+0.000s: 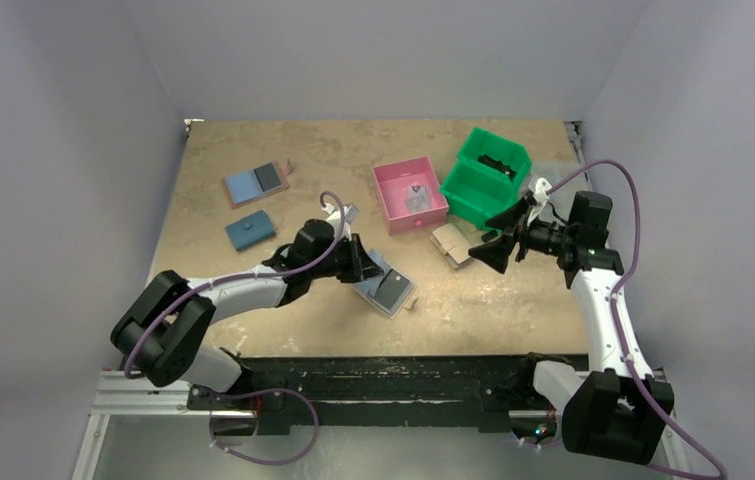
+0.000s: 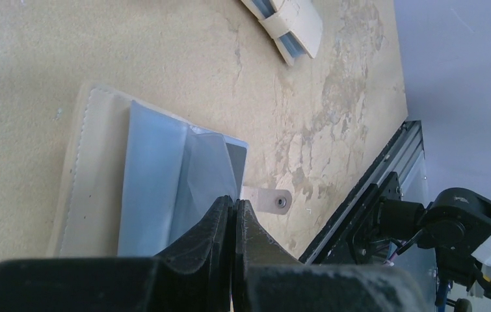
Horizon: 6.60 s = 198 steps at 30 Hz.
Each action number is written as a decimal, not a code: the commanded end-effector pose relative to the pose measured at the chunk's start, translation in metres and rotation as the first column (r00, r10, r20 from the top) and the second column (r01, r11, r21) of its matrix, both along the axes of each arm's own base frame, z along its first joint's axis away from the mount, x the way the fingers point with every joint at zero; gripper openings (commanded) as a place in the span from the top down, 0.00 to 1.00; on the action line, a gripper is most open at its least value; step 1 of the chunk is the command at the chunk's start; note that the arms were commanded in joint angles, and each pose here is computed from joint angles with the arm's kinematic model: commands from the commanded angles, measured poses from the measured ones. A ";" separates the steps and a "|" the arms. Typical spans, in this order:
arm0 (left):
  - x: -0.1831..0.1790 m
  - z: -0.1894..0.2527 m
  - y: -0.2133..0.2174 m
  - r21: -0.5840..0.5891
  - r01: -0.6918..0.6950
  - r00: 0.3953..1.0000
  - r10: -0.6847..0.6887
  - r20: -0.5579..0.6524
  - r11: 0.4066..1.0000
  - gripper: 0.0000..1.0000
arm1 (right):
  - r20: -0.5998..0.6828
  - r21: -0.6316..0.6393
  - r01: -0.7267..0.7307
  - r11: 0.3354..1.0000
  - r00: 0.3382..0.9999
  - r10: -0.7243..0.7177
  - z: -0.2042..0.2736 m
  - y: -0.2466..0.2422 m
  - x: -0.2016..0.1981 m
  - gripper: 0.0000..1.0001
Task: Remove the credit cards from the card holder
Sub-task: Remove the credit card from the card holder.
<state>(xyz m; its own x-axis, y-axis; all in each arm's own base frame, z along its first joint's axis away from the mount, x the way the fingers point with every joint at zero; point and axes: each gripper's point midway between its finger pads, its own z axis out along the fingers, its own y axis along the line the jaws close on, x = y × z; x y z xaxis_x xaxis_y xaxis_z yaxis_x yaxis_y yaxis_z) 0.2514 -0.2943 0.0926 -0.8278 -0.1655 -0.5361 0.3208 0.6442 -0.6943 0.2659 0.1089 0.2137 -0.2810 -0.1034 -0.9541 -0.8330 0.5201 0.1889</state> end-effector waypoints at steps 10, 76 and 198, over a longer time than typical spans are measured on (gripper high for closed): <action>0.021 -0.016 -0.007 0.017 0.008 1.000 -0.008 0.022 1.000 1.00 | -0.015 -0.026 0.005 1.000 1.000 -0.006 -0.004 -0.004 0.009 0.01; 0.078 0.137 0.013 0.241 -0.007 0.840 -0.125 0.527 0.970 0.01 | -0.037 -0.178 -0.111 0.978 0.994 0.106 -0.045 0.007 0.001 0.01; 0.013 -0.034 0.012 0.023 -0.030 0.999 0.030 0.012 0.999 0.57 | 0.122 -0.738 -0.278 0.615 0.842 0.526 -0.167 0.171 -0.032 0.92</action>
